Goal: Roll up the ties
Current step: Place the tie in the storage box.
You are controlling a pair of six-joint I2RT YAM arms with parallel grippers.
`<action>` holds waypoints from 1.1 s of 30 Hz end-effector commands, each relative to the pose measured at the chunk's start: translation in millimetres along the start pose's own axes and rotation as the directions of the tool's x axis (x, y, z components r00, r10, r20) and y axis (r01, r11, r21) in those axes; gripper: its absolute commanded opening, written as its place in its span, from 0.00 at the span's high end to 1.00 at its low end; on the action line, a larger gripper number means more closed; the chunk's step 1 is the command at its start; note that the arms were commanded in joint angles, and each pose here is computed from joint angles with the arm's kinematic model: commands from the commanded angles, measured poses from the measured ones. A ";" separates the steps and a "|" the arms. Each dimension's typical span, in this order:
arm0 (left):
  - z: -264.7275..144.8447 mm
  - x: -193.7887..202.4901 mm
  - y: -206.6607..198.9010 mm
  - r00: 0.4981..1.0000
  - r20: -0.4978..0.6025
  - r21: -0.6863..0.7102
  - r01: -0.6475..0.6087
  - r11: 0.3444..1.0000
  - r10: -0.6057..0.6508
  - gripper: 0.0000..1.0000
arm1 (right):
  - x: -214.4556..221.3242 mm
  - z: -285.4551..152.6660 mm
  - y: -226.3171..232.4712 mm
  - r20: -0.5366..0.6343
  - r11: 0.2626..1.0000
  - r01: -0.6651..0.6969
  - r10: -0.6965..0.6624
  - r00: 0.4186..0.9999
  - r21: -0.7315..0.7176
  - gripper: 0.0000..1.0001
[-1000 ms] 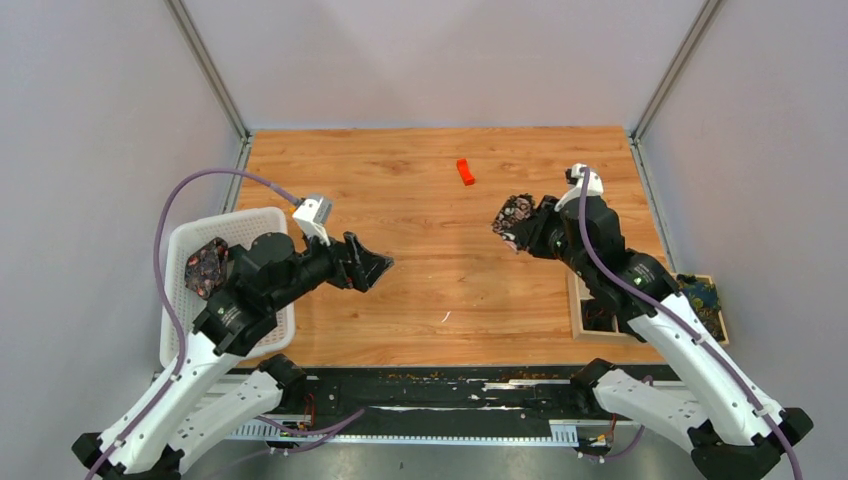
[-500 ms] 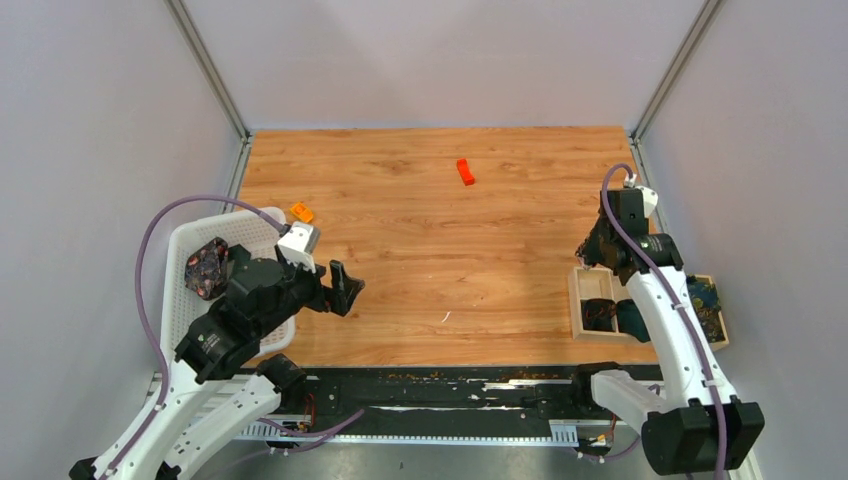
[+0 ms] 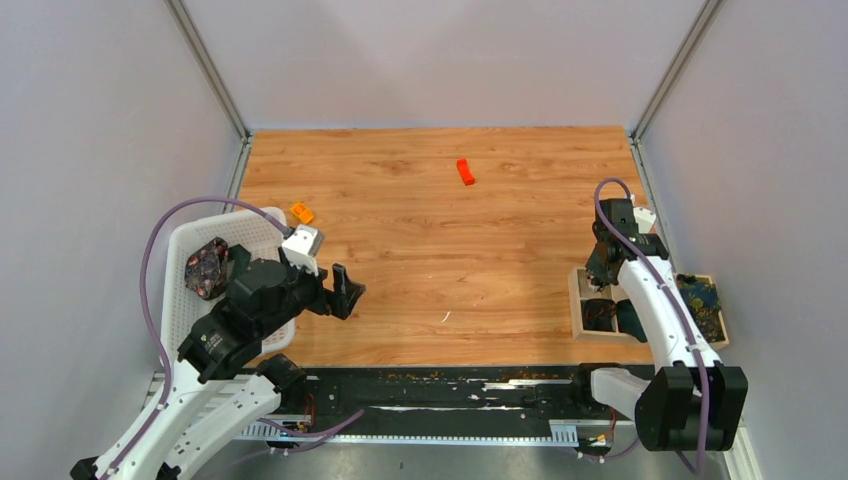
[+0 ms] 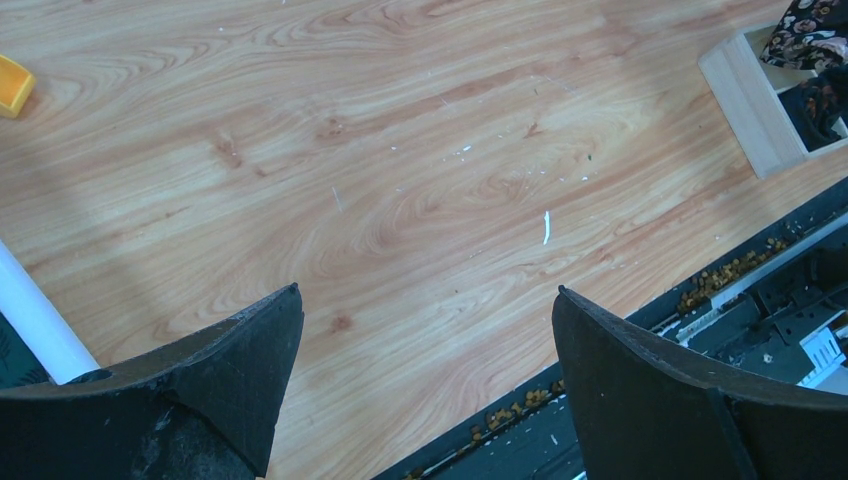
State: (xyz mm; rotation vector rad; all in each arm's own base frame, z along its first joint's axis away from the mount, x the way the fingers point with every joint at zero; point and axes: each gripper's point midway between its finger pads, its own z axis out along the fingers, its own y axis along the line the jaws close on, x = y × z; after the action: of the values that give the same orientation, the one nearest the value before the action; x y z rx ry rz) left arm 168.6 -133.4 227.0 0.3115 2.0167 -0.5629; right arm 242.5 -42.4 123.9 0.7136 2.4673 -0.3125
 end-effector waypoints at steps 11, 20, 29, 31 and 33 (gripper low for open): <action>0.2 -5.1 -6.3 0.999 0.029 0.041 -0.033 0.999 0.032 0.00 | -3.9 53.6 -7.8 0.017 0.987 -0.090 0.088 0.996 0.132 1.00; 1.4 -4.4 -6.8 0.999 0.025 0.045 -0.036 0.998 0.035 0.00 | 18.7 84.2 13.9 -0.089 0.993 -0.086 0.093 0.992 0.082 1.00; 2.1 -4.9 -7.1 0.999 0.029 0.048 -0.040 0.998 0.039 0.00 | 56.2 100.7 22.1 -0.194 0.993 -0.083 0.099 0.976 0.088 1.00; 1.9 -4.7 -7.2 0.999 0.029 0.048 -0.040 0.998 0.039 0.00 | 59.3 101.2 23.3 -0.199 0.992 -0.084 0.101 0.975 0.092 1.00; 1.9 -5.0 -7.2 0.999 0.030 0.048 -0.040 0.998 0.039 0.00 | 64.3 100.2 30.3 -0.201 0.995 -0.068 0.082 0.976 0.075 1.00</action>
State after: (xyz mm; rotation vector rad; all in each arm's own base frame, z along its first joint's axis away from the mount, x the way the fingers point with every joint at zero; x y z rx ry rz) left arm 166.5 -136.8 226.0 0.3450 2.0109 -0.5793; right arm 257.5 -66.7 68.6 0.8197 2.5095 -0.5392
